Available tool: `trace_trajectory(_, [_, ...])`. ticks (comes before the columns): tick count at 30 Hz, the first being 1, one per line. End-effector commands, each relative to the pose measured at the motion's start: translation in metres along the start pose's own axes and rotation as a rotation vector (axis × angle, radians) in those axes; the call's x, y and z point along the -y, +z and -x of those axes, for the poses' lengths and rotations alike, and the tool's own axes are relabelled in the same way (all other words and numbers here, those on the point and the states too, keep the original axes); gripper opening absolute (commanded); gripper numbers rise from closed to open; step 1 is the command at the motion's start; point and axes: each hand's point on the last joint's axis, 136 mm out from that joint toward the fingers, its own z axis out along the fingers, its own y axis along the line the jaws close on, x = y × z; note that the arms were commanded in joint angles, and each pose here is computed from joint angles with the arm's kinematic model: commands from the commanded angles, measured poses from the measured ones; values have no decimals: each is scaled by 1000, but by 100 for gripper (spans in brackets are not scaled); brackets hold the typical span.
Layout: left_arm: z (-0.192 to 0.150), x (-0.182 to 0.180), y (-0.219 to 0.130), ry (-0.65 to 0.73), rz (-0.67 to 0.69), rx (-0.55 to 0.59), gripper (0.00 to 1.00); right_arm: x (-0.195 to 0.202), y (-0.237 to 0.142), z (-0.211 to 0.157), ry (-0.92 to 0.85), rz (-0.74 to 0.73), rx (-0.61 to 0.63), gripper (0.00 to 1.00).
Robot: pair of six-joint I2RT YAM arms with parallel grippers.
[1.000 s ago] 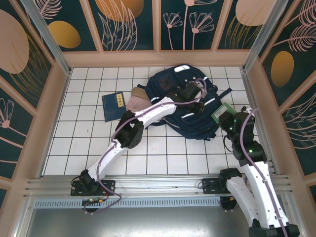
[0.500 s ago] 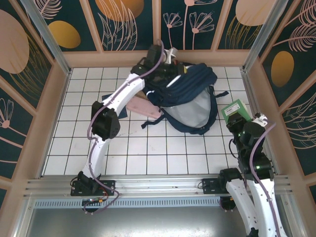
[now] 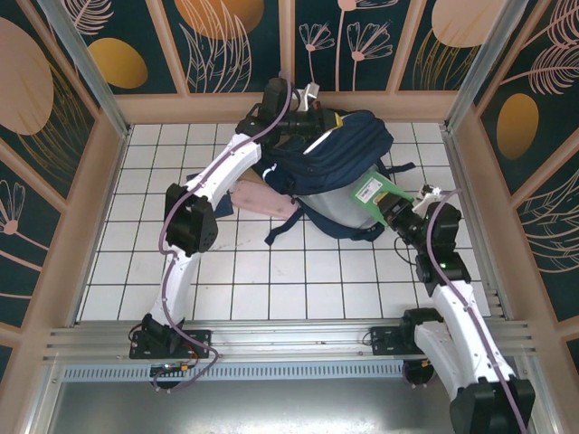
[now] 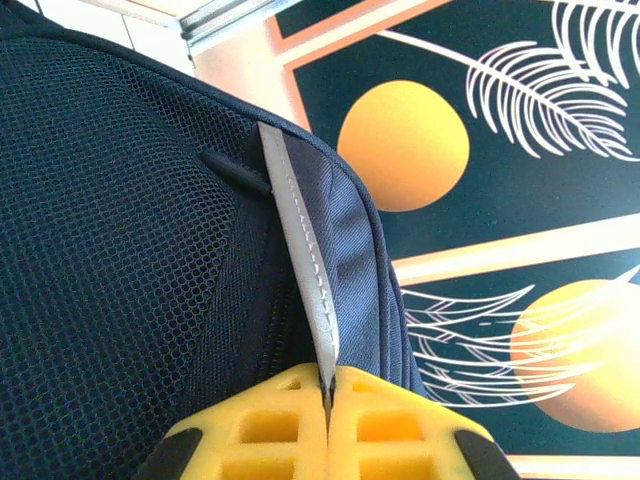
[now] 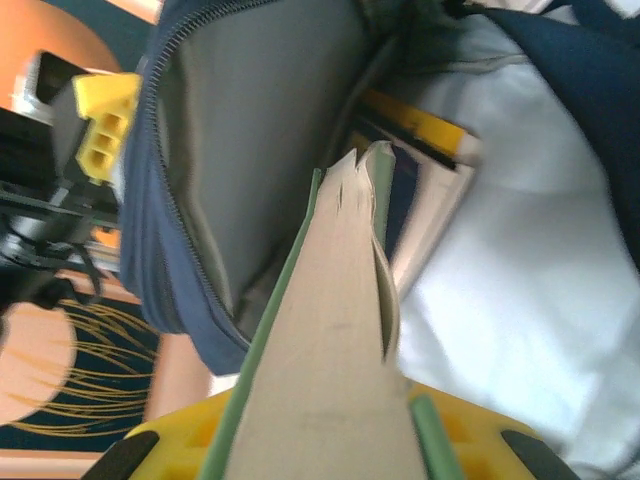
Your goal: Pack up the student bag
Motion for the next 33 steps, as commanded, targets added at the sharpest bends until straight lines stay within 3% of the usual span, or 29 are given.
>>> trace_trajectory(1, [14, 88, -32, 131, -191, 58, 0, -32, 10, 10, 44, 217, 15, 0])
trace_trajectory(5, [13, 86, -32, 123, -194, 51, 0, -31, 32, 13, 131, 297, 10, 0])
trace_trajectory(9, [14, 87, -31, 113, -206, 51, 0, -50, 59, 12, 94, 341, 21, 0])
trace_trajectory(18, [17, 93, -36, 104, -222, 62, 0, -43, 153, 2, 199, 297, -8, 0])
trace_trajectory(21, [20, 95, -40, 100, -227, 72, 0, -15, 195, -8, 249, 173, -13, 0])
trace_trajectory(22, [21, 97, -42, 102, -230, 74, 0, -4, 211, -17, 253, 116, -39, 6])
trace_trajectory(24, [25, 97, -45, 98, -231, 85, 0, 3, 237, -32, 226, 62, -101, 40])
trace_trajectory(25, [27, 97, -47, 97, -234, 89, 0, 8, 244, -36, 216, 29, -114, 51])
trace_trajectory(27, [31, 94, -50, 86, -238, 94, 0, 16, 242, -36, 201, -20, -90, 65])
trace_trajectory(30, [35, 87, -53, 75, -231, 100, 0, 28, 225, -29, 149, -104, -46, 77])
trace_trajectory(33, [38, 83, -54, 73, -227, 103, 0, 38, 211, -26, 100, -180, -47, 80])
